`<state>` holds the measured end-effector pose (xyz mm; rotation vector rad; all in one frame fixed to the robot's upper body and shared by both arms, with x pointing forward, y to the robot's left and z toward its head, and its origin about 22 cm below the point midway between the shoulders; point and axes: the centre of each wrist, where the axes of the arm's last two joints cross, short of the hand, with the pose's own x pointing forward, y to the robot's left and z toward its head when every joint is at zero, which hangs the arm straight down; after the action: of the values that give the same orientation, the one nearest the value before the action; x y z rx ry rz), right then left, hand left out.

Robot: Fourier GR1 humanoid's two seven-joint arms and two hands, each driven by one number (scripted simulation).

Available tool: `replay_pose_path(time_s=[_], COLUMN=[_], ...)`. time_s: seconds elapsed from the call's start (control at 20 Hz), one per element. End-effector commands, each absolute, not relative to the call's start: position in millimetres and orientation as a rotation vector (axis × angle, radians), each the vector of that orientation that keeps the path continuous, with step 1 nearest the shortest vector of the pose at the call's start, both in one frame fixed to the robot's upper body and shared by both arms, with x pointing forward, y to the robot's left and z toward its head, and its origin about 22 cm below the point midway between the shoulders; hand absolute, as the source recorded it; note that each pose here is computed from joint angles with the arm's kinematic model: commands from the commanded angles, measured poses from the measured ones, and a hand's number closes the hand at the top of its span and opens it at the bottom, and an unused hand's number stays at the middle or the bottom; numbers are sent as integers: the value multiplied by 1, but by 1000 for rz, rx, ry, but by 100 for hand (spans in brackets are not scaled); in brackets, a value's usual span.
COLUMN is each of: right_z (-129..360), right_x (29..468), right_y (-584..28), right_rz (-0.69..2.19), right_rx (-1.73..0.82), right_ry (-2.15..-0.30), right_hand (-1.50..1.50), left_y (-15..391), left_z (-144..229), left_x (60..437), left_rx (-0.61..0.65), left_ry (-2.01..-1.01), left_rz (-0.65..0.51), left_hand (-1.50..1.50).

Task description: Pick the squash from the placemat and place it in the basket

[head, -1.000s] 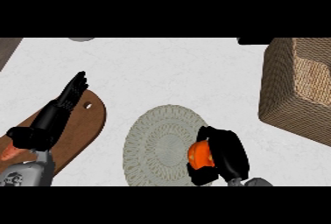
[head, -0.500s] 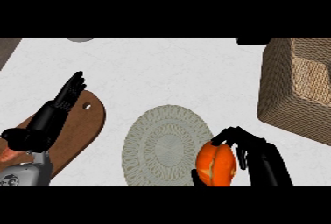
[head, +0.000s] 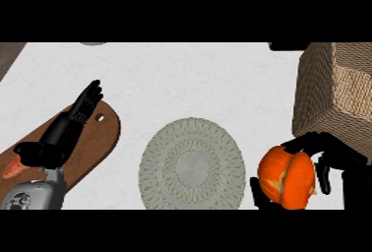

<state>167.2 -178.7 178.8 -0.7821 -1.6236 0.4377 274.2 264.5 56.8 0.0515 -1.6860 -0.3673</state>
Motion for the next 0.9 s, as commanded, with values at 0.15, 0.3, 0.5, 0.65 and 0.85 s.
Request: replay_pose_path(time_s=[0.15,0.3,0.5,0.65,0.85], right_z=[233,233,266,272,269], right_x=[174,199,234,262,275], right_y=[-188,-205,-230,-245,-284], right_rz=[323,291,199,108,-24], right_rx=[-892,-915,-979,-996,-1049], right_ry=[-1643,-1616,-1608,-1608,-1619], right_hand=[150,150,150,150,150], left_y=[272,259,257,270,281], left_z=[58,49,41,55,53], left_x=[281,268,271,284,274], left_rx=[31,43,32,30,38], left_ry=[-1690,-1695,-1669,-1684,-1687], left_rz=[-368,-372,-378,-366,-393], left_hand=[0,0,0,0,0])
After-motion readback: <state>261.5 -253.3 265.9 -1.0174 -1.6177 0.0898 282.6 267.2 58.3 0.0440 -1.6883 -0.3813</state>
